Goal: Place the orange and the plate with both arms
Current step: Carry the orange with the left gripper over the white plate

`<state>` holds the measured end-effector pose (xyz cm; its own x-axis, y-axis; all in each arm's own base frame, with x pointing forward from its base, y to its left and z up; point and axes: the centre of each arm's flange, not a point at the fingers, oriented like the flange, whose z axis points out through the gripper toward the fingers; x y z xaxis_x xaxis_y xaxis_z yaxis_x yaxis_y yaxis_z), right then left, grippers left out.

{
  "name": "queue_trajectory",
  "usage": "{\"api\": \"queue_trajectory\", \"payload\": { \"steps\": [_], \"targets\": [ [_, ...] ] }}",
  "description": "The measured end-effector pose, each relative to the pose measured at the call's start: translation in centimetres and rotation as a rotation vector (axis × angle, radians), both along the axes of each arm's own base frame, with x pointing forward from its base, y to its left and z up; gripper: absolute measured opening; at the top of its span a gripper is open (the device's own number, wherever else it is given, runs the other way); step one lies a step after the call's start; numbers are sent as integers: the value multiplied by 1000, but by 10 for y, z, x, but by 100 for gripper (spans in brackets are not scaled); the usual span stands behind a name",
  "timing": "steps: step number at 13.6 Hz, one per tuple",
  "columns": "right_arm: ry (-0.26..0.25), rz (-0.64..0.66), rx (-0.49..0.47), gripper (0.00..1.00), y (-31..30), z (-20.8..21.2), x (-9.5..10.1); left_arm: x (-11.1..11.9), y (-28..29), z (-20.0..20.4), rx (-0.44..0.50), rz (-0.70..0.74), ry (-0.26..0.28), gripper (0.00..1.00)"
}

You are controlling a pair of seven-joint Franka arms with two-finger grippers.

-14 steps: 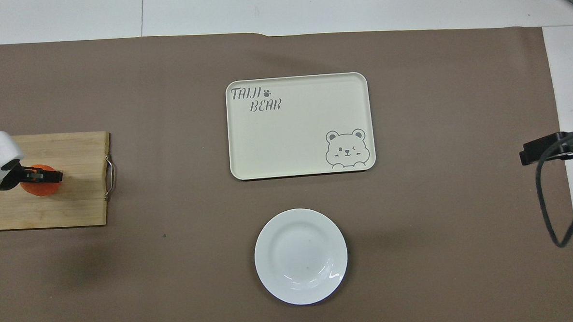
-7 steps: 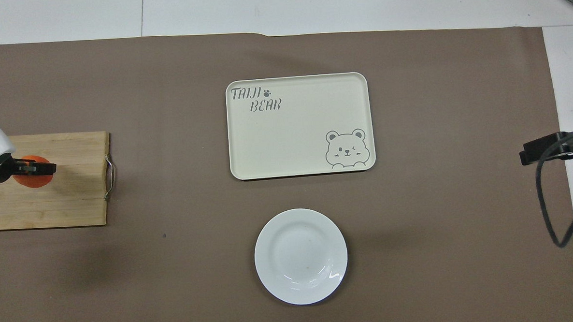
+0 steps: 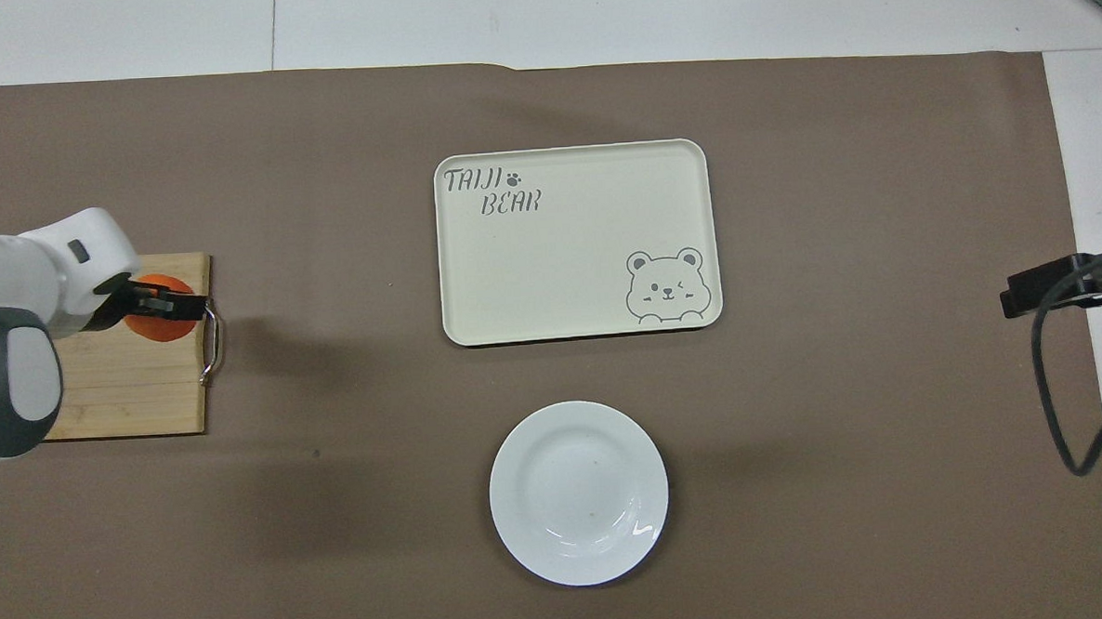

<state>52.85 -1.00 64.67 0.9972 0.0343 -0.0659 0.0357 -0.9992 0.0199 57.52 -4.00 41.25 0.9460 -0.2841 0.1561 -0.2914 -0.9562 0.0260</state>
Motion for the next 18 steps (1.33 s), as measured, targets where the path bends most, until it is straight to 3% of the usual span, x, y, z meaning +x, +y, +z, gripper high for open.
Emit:
{"api": "queue_trajectory", "payload": {
  "steps": [5,10,13,15,18],
  "targets": [
    [0,0,0,100,0,0,0,-45,-183,2,-57,109,43,79],
    [0,-4,0,100,-2,0,0,-139,-308,0,-35,131,143,79],
    [1,-20,0,100,-11,0,0,-198,-358,-19,-18,120,168,79],
    [9,-19,1,100,-10,-4,-1,-228,-378,-37,-34,138,157,79],
    [28,-15,66,100,-1,-20,-10,-245,-387,-52,-48,155,162,79]
  ]
}}
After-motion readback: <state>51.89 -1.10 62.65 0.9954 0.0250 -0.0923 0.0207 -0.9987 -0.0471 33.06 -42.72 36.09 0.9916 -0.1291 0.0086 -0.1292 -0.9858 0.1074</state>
